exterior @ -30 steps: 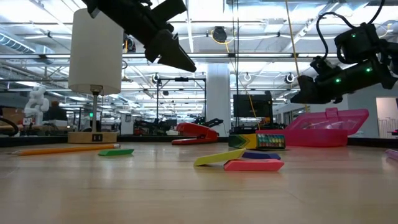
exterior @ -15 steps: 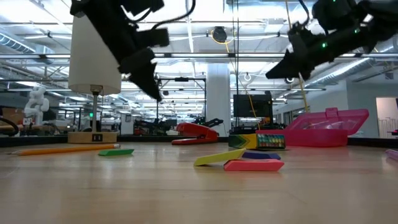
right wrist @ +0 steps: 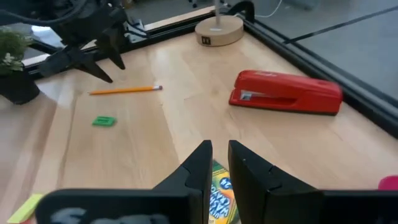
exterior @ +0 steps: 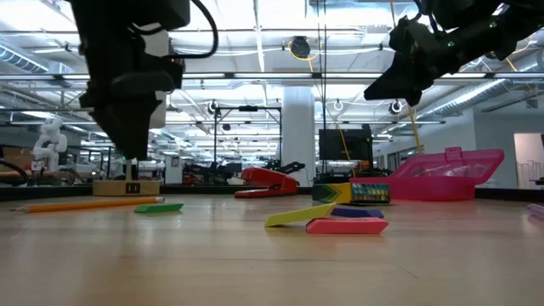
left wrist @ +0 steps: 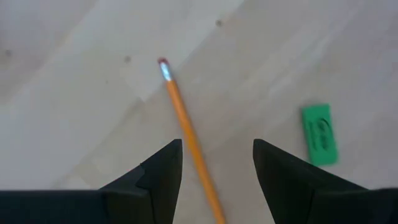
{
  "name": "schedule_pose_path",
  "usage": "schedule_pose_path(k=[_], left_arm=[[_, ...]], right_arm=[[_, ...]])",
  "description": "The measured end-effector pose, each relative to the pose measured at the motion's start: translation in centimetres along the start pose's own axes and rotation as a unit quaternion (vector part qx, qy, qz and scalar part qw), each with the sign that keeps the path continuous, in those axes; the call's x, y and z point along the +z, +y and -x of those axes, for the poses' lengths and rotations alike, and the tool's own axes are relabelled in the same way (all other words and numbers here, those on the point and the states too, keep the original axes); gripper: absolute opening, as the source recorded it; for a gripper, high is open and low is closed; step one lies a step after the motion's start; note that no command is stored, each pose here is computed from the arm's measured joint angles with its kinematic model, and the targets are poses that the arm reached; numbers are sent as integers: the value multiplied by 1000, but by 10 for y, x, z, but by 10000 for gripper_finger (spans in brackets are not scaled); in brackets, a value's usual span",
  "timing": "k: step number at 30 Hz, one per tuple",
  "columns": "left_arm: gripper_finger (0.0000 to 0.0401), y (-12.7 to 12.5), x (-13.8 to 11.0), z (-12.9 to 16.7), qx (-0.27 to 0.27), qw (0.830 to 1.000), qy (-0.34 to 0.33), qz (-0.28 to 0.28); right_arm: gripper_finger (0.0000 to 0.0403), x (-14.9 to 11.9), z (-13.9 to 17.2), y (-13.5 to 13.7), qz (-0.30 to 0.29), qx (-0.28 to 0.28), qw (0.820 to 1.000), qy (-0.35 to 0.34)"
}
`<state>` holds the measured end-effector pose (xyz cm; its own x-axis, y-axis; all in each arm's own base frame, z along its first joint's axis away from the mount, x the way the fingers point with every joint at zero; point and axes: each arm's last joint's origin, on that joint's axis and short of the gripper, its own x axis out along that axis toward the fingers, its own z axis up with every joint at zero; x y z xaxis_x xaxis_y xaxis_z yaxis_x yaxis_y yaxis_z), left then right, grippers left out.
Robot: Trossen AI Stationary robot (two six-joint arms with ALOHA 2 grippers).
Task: Pack school essentials
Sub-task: Put the orange pencil into the pink supply box
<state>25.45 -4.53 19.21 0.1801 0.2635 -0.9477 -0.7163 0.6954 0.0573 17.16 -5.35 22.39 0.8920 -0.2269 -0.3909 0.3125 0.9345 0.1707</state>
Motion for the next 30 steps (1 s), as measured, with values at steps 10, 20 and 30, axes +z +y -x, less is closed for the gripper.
schedule_pose_path(k=[10, 20, 30], left_arm=[[200, -7, -32, -2, 1, 1000, 19, 21], [200, 1, -61, -28, -18, 996, 77, 39], [200, 5, -71, -39, -29, 995, 75, 60]], right_arm=[[48, 0, 0, 10, 21, 27, 999, -2], [48, 2, 0, 15, 37, 39, 998, -17], [48, 5, 0, 15, 43, 39, 998, -31]])
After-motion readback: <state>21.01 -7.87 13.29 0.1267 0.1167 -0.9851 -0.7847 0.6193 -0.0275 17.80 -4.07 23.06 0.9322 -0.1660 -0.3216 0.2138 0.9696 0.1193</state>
